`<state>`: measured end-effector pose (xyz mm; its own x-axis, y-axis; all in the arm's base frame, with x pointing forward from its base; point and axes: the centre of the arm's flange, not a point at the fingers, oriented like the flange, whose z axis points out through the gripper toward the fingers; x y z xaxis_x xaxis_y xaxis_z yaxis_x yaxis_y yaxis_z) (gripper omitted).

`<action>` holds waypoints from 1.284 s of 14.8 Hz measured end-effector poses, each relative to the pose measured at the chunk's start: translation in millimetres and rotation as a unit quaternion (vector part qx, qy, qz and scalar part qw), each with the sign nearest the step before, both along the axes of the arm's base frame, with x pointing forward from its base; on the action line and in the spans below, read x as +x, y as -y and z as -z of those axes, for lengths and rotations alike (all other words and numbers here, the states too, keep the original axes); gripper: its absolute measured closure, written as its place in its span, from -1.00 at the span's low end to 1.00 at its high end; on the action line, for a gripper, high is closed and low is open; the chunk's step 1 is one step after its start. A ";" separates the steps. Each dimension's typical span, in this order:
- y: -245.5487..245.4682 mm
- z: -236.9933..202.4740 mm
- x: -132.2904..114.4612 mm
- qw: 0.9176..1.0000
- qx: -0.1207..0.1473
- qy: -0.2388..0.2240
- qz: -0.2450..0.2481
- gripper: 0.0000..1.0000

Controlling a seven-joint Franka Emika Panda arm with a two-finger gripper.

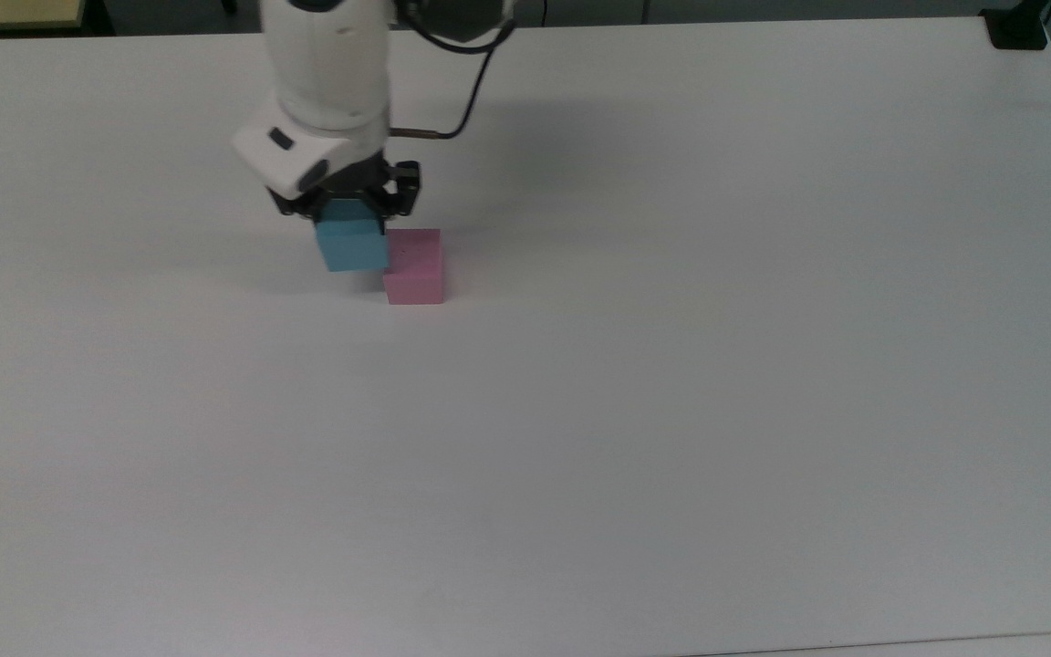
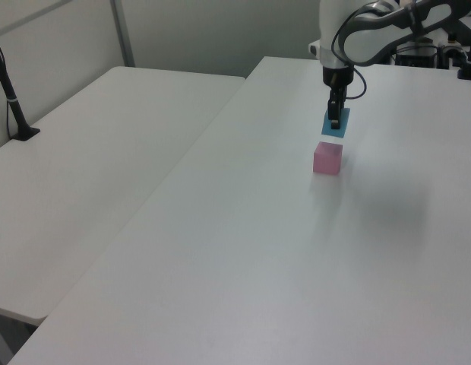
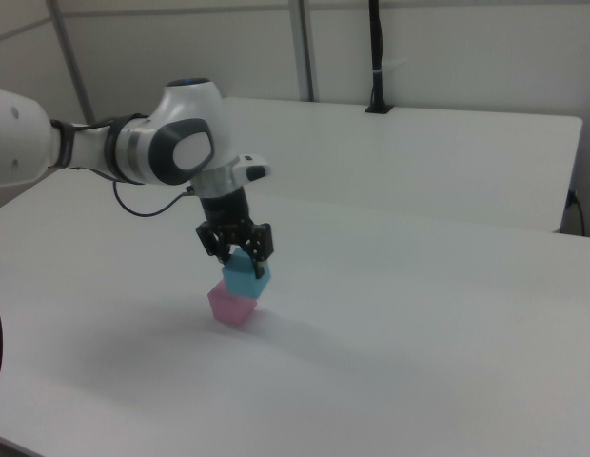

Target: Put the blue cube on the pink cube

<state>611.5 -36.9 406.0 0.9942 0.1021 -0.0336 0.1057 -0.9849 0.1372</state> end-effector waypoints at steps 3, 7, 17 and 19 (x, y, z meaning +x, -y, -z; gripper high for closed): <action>-33.1 1.4 0.9 1.000 0.002 0.001 0.000 -0.25; -48.1 3.2 0.9 1.000 0.003 0.000 -0.006 -0.25; -47.8 8.1 -4.3 1.000 0.002 -0.027 -0.001 -1.00; -52.7 -10.5 -4.4 1.000 0.006 -0.023 0.007 -1.00</action>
<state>607.1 15.8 416.5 0.9929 0.0892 -0.0791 0.0984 -0.9878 0.1205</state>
